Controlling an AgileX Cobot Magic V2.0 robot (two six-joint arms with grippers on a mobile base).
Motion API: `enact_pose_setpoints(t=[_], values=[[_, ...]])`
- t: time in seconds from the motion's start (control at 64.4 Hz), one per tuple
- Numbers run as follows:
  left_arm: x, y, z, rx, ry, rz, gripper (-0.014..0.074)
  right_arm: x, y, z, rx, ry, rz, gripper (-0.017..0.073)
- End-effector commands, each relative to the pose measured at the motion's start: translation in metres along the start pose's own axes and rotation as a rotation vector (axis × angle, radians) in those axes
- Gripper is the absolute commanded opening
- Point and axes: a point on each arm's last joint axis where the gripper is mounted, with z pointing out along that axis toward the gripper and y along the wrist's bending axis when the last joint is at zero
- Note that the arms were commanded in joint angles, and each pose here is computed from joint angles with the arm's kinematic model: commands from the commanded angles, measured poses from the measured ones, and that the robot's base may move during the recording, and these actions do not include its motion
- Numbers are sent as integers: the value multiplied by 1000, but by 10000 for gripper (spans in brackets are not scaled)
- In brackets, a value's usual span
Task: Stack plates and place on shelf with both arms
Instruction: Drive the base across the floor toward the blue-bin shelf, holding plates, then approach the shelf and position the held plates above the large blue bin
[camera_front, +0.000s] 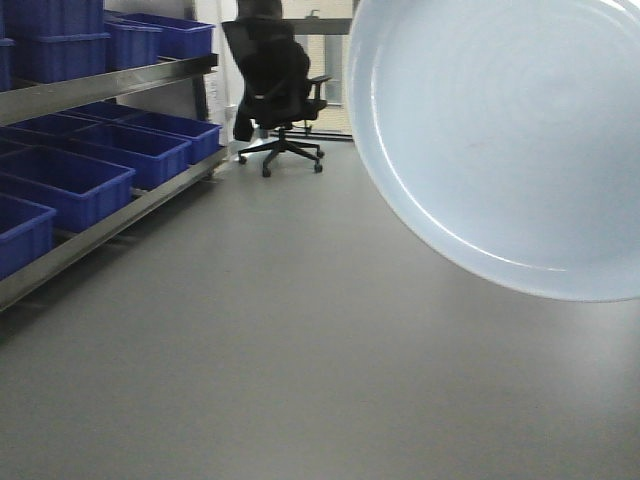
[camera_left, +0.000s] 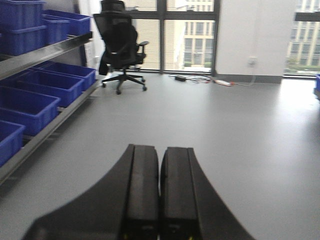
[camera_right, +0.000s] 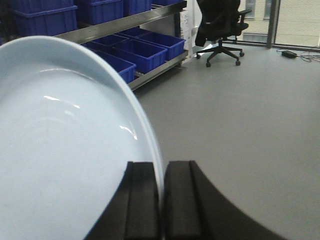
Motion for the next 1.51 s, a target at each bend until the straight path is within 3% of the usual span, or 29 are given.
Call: enact_pose_setpoints(t=[0.0,1.491], values=[[-17,1,0,-13,-102,-4,81,-21,0,-1,8,-142,-4,48],[-17,1,0,-13,-102,-4,81,-21,0,-1,8,-142,-4,48]])
